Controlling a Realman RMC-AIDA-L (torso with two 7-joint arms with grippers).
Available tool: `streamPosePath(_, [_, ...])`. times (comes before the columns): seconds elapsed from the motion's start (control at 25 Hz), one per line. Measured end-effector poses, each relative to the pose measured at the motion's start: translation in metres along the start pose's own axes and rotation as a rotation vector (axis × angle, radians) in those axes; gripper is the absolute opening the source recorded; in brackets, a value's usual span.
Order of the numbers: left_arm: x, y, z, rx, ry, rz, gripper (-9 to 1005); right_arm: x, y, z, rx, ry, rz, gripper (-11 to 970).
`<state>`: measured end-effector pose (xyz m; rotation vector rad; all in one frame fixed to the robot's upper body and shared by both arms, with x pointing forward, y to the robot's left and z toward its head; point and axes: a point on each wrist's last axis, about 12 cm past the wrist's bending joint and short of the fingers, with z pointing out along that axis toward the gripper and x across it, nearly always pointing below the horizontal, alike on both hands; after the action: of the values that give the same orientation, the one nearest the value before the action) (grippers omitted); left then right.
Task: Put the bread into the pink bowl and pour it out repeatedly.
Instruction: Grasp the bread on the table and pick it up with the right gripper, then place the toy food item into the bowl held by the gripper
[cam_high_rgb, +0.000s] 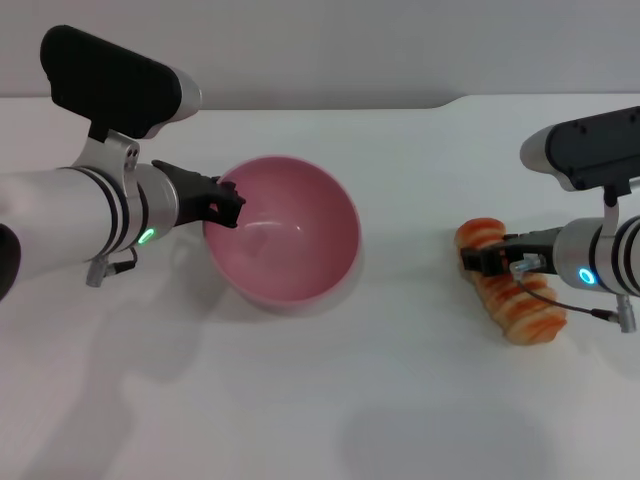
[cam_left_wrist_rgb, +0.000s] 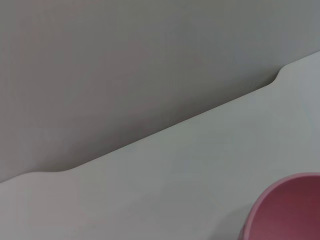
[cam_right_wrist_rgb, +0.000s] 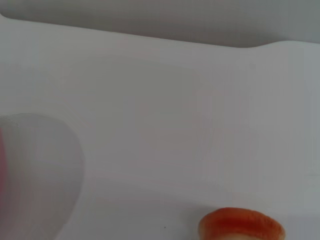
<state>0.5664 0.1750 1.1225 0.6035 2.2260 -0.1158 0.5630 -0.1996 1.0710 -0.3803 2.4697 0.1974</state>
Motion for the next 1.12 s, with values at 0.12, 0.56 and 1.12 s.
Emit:
streamPosePath(0.12, [-0.002, 0.000, 0.000, 0.001, -0.002, 0.001, 50, 0.000, -0.001, 0.000, 0.004, 0.000, -0.004, 573])
streamPosePath(0.56, [-0.003, -0.001, 0.001, 0.003, -0.008, 0.004, 50, -0.010, 0.000, -0.012, 0.011, -0.048, -0.023, 475])
streamPosePath(1.12, [-0.006, -0.024, 0.007, 0.078, -0.023, 0.020, 51, -0.079, 0.032, -0.079, -0.023, -0.298, -0.143, 378])
